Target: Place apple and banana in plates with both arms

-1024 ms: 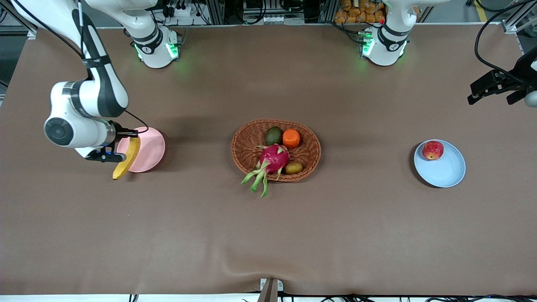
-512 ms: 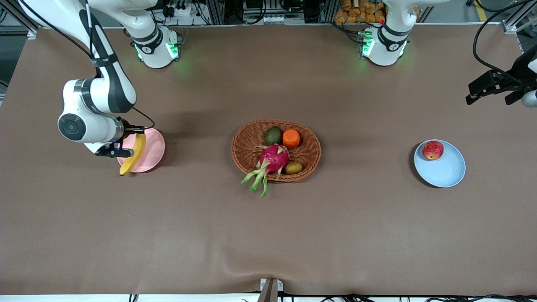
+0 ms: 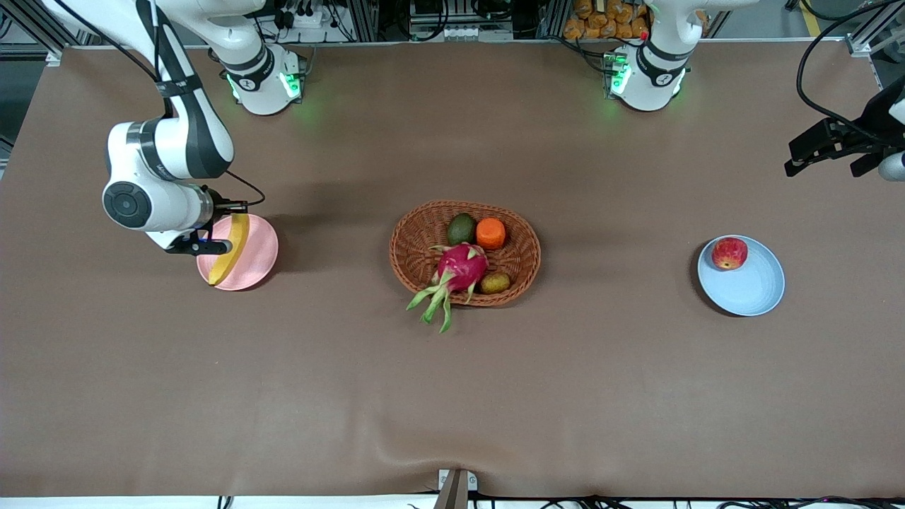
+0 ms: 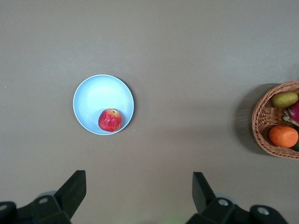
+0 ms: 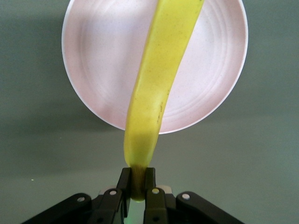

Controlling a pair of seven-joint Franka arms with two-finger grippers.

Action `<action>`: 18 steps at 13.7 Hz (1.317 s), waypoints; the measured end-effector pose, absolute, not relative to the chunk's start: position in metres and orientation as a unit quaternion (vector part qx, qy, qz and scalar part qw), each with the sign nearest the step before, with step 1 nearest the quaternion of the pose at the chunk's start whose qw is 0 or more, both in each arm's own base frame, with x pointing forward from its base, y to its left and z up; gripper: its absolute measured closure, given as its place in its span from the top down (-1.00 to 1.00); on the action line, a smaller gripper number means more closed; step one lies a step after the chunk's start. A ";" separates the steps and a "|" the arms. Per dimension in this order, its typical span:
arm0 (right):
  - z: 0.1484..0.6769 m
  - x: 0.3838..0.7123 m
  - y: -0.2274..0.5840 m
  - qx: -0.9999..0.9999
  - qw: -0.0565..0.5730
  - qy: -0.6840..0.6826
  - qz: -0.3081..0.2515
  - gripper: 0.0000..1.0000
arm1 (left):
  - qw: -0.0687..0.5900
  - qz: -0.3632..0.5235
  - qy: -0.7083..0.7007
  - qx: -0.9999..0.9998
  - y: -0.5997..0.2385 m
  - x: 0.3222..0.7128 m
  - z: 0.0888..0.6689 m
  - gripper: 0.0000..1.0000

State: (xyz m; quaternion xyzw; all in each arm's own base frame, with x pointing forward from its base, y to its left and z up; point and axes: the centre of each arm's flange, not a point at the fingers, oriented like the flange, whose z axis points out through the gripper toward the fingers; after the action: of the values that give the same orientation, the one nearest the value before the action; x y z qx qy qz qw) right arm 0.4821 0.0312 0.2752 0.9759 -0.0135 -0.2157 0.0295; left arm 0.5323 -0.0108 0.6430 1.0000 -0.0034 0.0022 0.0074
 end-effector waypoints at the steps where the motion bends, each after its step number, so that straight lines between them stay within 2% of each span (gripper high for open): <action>1: 0.275 0.482 0.031 0.976 0.029 -0.013 -0.215 -0.68 | 0.007 0.002 -0.003 1.000 -0.011 0.532 0.643 1.00; 8: 0.251 0.480 0.030 0.977 0.029 -0.014 -0.212 -0.67 | 0.007 0.001 -0.003 1.000 -0.011 0.533 0.642 1.00; 10: 0.244 0.480 0.030 0.976 0.029 -0.014 -0.216 -0.37 | 0.007 -0.002 -0.003 1.000 -0.011 0.535 0.639 1.00; 13: 0.249 0.482 0.030 0.975 0.030 -0.014 -0.221 0.31 | 0.007 -0.006 -0.003 1.000 -0.011 0.537 0.634 1.00; 16: 0.279 0.496 0.030 0.970 0.032 -0.016 -0.239 0.89 | 0.007 -0.006 -0.003 1.000 -0.011 0.537 0.634 1.00; 17: 0.294 0.504 0.030 0.969 0.033 -0.016 -0.243 1.00 | 0.007 -0.006 -0.003 1.000 -0.011 0.537 0.634 1.00; 18: 0.312 0.512 0.031 0.969 0.033 -0.017 -0.245 1.00 | 0.007 -0.006 -0.003 1.000 -0.011 0.537 0.634 1.00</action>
State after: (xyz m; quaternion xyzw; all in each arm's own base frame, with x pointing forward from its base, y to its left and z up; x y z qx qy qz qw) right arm 0.5116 0.0308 0.3123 0.9688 -0.0170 -0.2452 0.0330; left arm 0.5372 -0.0111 0.6343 1.0000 -0.0035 -0.0060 0.0071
